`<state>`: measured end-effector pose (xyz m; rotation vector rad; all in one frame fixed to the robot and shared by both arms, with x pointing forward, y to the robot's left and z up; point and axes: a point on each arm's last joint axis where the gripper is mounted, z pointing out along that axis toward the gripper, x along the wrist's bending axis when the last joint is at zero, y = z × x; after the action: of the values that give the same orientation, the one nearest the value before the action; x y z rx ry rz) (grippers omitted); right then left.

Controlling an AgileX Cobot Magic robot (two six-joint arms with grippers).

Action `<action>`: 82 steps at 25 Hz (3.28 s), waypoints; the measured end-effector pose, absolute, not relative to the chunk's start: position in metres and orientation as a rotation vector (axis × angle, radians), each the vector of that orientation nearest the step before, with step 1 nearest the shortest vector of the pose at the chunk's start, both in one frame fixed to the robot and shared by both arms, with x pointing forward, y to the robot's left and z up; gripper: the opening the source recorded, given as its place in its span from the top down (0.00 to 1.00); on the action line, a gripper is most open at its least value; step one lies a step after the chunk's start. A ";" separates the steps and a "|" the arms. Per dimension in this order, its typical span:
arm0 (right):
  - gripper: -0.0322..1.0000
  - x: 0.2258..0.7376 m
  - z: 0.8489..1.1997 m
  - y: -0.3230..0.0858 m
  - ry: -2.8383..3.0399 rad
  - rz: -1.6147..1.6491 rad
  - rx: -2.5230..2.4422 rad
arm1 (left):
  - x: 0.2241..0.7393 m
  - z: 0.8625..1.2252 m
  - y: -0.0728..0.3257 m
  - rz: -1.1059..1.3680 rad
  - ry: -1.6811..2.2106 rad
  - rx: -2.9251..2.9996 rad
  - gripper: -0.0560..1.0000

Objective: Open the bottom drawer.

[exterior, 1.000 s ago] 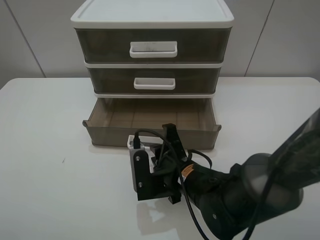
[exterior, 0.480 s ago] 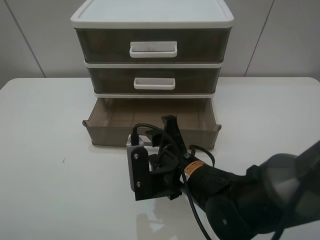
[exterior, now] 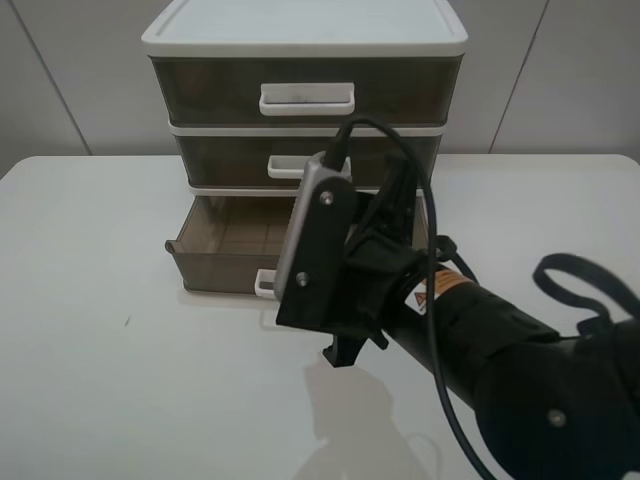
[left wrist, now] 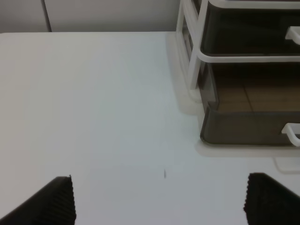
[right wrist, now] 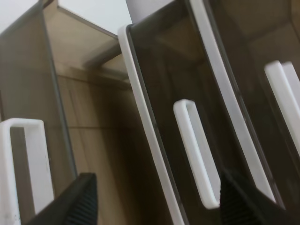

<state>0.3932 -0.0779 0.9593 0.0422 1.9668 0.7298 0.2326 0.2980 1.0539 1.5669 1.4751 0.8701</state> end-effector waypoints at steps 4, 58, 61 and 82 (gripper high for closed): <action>0.43 0.401 0.992 -0.102 2.050 0.953 0.238 | 0.233 1.054 0.298 0.870 1.475 1.567 0.24; 0.35 0.230 1.058 -0.306 1.556 0.965 1.511 | 0.233 1.054 0.298 0.873 1.476 1.568 0.24; 0.35 0.231 1.058 -0.306 1.556 0.964 1.509 | 0.233 1.054 0.298 0.873 1.476 1.568 0.24; 0.35 0.230 1.058 -0.303 1.495 0.890 1.540 | 0.233 1.054 0.298 0.873 1.476 1.568 0.24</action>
<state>0.2301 -0.3031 1.0581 1.5397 1.4946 0.8904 0.2326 0.2982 1.0539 1.5675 1.4758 0.8728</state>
